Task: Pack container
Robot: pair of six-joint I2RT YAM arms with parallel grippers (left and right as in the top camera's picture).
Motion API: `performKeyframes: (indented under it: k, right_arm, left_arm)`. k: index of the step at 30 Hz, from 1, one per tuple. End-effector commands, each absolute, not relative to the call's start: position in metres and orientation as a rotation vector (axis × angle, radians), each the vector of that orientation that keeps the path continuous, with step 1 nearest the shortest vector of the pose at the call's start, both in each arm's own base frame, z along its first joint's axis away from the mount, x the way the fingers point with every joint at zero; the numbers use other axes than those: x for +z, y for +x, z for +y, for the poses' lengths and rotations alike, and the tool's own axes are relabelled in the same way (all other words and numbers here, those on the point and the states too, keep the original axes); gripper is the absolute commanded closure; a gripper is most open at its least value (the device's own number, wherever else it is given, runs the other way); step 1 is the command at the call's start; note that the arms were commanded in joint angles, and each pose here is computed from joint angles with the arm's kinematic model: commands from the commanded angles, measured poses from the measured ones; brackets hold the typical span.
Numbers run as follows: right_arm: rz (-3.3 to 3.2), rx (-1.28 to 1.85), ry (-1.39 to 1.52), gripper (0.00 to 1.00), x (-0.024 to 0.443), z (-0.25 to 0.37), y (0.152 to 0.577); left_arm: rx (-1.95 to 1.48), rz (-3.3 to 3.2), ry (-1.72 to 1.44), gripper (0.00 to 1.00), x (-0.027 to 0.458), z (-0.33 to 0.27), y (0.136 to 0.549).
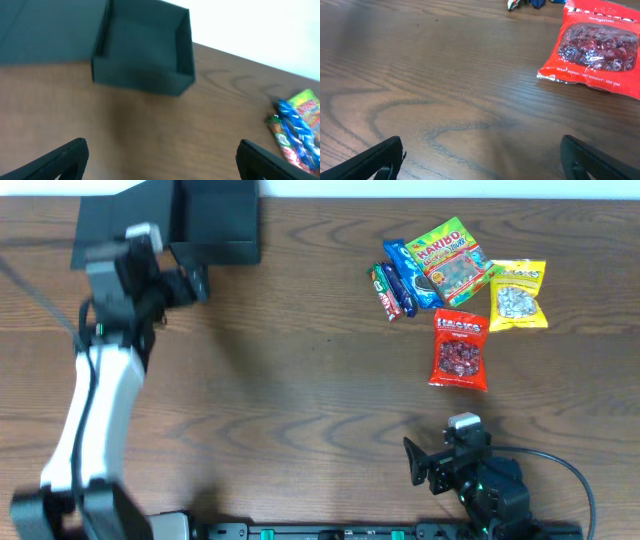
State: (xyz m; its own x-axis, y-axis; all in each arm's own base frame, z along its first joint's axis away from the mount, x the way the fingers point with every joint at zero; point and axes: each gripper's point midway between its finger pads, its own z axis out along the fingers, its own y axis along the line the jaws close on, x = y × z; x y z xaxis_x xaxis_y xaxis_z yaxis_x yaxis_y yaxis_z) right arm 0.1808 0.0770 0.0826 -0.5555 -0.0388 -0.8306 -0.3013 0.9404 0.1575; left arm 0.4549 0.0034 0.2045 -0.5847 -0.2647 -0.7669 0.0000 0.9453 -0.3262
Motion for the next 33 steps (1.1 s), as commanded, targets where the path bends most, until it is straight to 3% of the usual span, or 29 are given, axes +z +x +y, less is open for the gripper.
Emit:
performKeyframes:
  k: [1, 10, 16, 26, 33]
  right_arm:
    - [2.141, 0.339, -0.267, 0.01, 0.079, 0.078, 0.180]
    - [2.141, 0.339, -0.267, 0.01, 0.079, 0.078, 0.180]
    - [2.141, 0.339, -0.267, 0.01, 0.079, 0.078, 0.180]
    - [2.141, 0.339, -0.267, 0.01, 0.079, 0.078, 0.180]
    - [2.141, 0.339, -0.267, 0.01, 0.079, 0.078, 0.180]
  left_arm:
    - [-0.315, 2.157, -0.018, 0.05, 0.212, 0.002, 0.499]
    - [-0.244, 2.186, 0.002, 0.05, 0.166, 0.013, 0.620]
    - [-0.172, 2.239, 0.098, 0.05, 0.122, -0.012, 0.650]
    - [-0.193, 2.467, 0.110, 0.05, 0.060, -0.037, 0.623]
    - [-0.373, 2.702, 0.093, 0.05, 0.034, -0.055, 0.569]
